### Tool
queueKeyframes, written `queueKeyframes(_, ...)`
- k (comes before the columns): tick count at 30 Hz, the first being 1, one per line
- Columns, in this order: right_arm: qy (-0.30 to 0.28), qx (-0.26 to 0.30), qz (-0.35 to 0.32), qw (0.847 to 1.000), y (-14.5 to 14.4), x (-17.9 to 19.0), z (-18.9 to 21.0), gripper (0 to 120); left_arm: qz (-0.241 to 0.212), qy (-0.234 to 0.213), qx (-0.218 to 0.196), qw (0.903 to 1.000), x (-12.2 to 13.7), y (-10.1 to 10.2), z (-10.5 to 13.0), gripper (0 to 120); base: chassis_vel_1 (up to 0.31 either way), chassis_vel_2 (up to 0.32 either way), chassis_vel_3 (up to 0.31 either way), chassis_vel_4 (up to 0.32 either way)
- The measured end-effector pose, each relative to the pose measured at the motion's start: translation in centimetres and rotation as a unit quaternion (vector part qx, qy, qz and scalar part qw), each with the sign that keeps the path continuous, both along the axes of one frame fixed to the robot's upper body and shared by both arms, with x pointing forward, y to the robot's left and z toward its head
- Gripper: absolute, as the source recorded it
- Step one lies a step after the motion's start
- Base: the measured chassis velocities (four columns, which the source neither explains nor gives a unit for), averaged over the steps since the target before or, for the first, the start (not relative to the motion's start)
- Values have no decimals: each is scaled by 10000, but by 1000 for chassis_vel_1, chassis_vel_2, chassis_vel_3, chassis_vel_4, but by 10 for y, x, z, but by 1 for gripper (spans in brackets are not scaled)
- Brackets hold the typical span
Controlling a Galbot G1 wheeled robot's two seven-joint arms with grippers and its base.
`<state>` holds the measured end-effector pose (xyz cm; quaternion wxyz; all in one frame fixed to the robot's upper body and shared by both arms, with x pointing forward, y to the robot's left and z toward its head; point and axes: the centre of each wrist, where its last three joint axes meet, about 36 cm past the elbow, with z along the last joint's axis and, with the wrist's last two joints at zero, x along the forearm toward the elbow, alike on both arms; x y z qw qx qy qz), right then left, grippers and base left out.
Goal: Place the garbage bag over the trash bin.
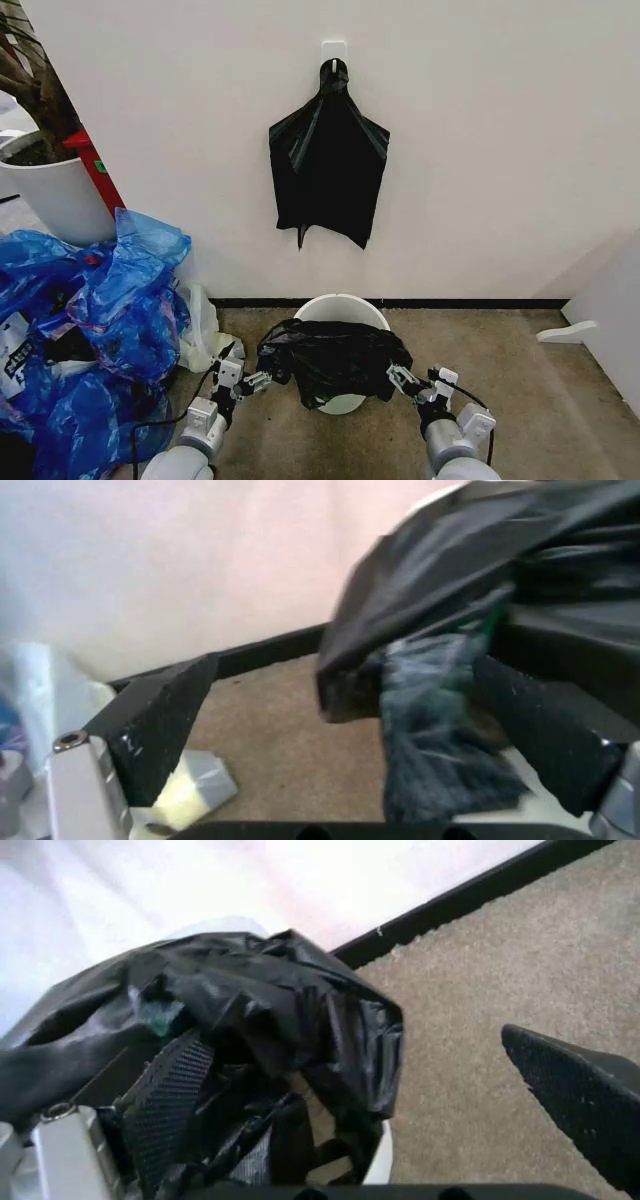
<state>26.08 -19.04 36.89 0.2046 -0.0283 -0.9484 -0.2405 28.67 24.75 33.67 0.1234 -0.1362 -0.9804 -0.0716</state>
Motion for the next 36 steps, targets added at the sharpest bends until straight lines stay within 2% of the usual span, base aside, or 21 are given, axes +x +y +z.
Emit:
queueKeyframes(4, 4, 54, 133, 9999, 4, -7, 10, 100, -492, 37, -89, 9987, -6, 7, 2, 100, 0, 0, 0, 0)
queueKeyframes(10, 7, 57, 214, 9998, 9, -16, 22, 100, -744, 78, -195, 9970, -11, 12, 3, 100, 0, 0, 0, 0)
queueKeyframes(24, -186, 116, 270, 9994, 25, -42, 65, 100, -821, 217, -664, 9942, -30, 13, 17, 100, 0, 0, 0, 0)
queueKeyframes(26, -345, 58, 332, 9988, 26, -50, 83, 100, -756, 220, -907, 9928, -34, 9, 24, 100, 0, 0, 0, 0)
queueKeyframes(30, -546, -81, 439, 9975, 23, -51, 99, 100, -580, 135, -1141, 9917, -37, 2, 37, 100, 0, 0, 0, 0)
queueKeyframes(36, -936, -389, 633, 9928, 9, -39, 123, 100, 102, 110, -1693, 9855, -37, -16, 75, 100, 0, 0, 0, 0)
